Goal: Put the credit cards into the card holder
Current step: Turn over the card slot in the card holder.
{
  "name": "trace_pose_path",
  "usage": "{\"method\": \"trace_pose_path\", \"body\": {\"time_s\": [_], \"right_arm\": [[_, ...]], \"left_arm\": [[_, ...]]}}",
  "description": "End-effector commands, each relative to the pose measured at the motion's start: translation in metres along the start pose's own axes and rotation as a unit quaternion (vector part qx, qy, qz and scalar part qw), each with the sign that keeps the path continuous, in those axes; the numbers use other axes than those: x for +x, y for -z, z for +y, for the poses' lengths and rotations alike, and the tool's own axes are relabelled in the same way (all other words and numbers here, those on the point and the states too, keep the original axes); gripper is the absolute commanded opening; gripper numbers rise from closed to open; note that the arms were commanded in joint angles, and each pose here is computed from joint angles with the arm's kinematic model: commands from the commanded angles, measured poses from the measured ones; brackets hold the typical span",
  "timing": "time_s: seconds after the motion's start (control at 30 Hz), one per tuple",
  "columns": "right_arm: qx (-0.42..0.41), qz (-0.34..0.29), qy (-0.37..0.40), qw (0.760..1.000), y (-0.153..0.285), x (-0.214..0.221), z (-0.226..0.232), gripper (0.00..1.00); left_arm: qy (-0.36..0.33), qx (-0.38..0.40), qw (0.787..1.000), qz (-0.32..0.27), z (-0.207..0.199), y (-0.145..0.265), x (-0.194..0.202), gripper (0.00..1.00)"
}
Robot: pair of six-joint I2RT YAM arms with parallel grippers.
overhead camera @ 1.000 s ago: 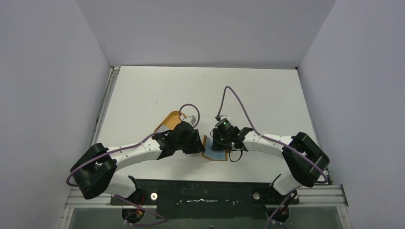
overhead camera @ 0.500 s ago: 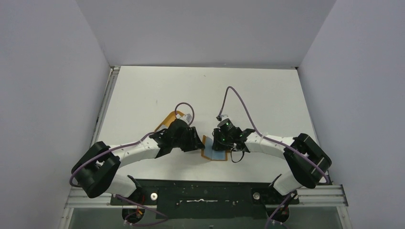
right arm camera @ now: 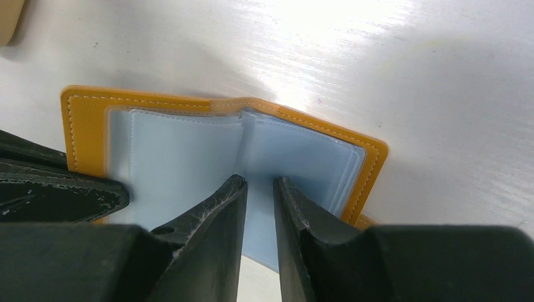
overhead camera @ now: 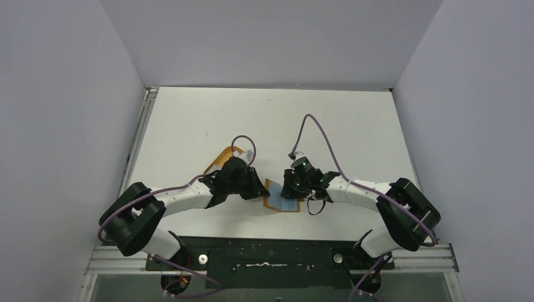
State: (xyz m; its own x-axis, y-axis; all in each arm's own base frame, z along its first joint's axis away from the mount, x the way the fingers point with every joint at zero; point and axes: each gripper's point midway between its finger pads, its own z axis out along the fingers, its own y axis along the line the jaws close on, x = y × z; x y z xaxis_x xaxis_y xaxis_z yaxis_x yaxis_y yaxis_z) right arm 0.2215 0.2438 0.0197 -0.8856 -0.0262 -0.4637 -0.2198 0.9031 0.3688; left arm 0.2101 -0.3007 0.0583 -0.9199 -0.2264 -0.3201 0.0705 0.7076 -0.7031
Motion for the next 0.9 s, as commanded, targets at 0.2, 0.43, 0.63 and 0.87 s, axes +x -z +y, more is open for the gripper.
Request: {"method": "trace_pose_path", "body": {"time_s": [0.2, 0.43, 0.63, 0.87], "right_arm": [[0.024, 0.006, -0.021, 0.999, 0.001, 0.009, -0.021, 0.30], [-0.020, -0.020, -0.063, 0.998, 0.007, 0.002, -0.017, 0.48], [-0.058, -0.048, -0.071, 0.995, 0.021, -0.011, -0.002, 0.62], [-0.082, -0.064, -0.045, 0.993, 0.028, -0.023, 0.013, 0.71]], "left_arm": [[-0.008, 0.048, 0.999, 0.002, -0.014, -0.008, -0.001, 0.00], [-0.002, 0.053, 0.999, 0.003, -0.014, -0.010, 0.000, 0.00], [0.002, 0.048, 0.999, 0.001, -0.011, -0.010, 0.000, 0.00], [0.003, 0.046, 0.999, 0.000, -0.010, -0.011, -0.001, 0.00]]}}
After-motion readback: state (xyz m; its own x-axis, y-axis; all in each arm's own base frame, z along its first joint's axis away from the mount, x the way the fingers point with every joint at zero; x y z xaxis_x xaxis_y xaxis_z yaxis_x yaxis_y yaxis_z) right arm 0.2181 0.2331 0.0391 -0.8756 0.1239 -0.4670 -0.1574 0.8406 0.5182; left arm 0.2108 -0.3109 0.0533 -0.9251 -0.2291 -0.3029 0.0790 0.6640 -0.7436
